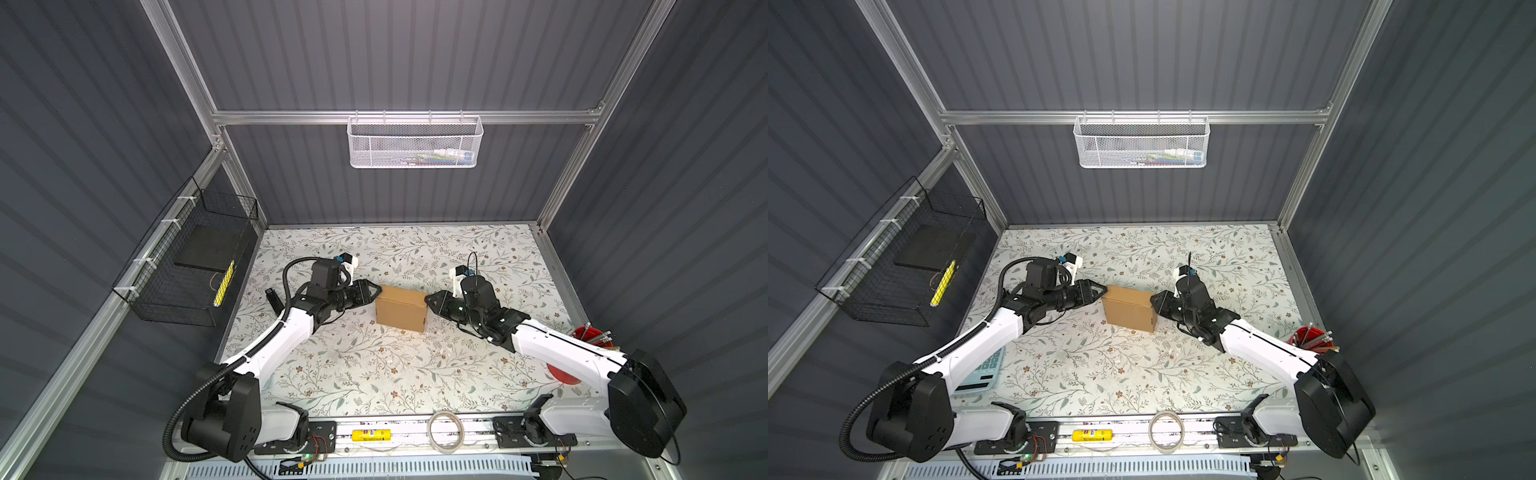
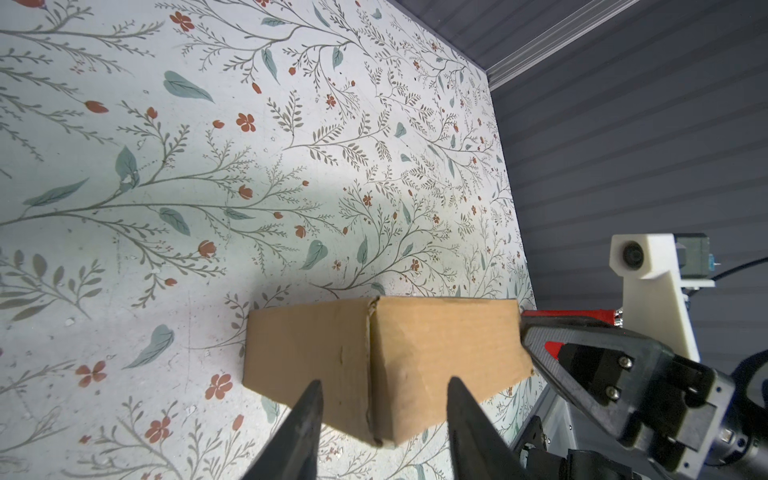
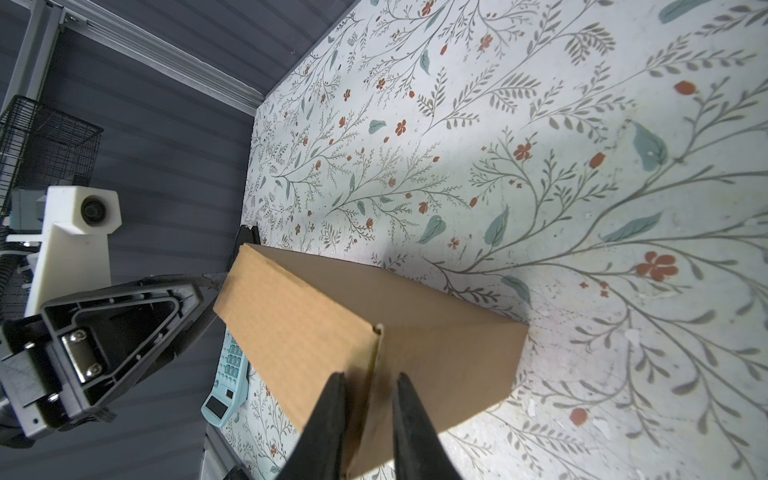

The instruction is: Fold the paper box

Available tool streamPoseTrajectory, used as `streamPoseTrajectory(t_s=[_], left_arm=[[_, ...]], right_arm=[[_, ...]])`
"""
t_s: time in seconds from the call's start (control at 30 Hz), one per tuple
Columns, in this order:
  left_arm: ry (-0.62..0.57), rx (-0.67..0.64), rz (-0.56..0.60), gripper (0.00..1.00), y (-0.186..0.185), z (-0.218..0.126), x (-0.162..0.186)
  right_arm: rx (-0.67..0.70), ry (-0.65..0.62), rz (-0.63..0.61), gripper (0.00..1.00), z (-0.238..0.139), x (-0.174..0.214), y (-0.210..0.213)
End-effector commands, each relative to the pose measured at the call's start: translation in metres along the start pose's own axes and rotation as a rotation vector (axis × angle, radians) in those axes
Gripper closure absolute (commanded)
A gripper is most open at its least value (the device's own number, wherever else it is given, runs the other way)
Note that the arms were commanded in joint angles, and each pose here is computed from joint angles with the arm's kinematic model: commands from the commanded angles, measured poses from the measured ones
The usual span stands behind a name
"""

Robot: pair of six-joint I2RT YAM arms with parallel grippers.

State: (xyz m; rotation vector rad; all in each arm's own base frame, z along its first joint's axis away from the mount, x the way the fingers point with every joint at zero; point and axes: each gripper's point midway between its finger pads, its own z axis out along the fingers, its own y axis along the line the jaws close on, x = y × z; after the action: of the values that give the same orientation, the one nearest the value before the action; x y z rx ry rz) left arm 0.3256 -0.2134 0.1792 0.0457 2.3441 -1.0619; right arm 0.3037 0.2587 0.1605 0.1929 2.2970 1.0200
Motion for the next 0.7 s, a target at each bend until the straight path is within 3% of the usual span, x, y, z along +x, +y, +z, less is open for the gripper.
streamPoseTrajectory(t_s=[0.0,0.67], left_arm=[[-0.009,-0.010,-0.003,0.53,0.002,-0.005,-0.002],[0.028,-0.042,-0.047,0.62,0.028,0.007,0.016]], right_arm=[[0.099,0.081,0.003,0.77,0.005,0.020,-0.026],[0.112,0.089,0.003,0.77,0.006,0.021,-0.029]])
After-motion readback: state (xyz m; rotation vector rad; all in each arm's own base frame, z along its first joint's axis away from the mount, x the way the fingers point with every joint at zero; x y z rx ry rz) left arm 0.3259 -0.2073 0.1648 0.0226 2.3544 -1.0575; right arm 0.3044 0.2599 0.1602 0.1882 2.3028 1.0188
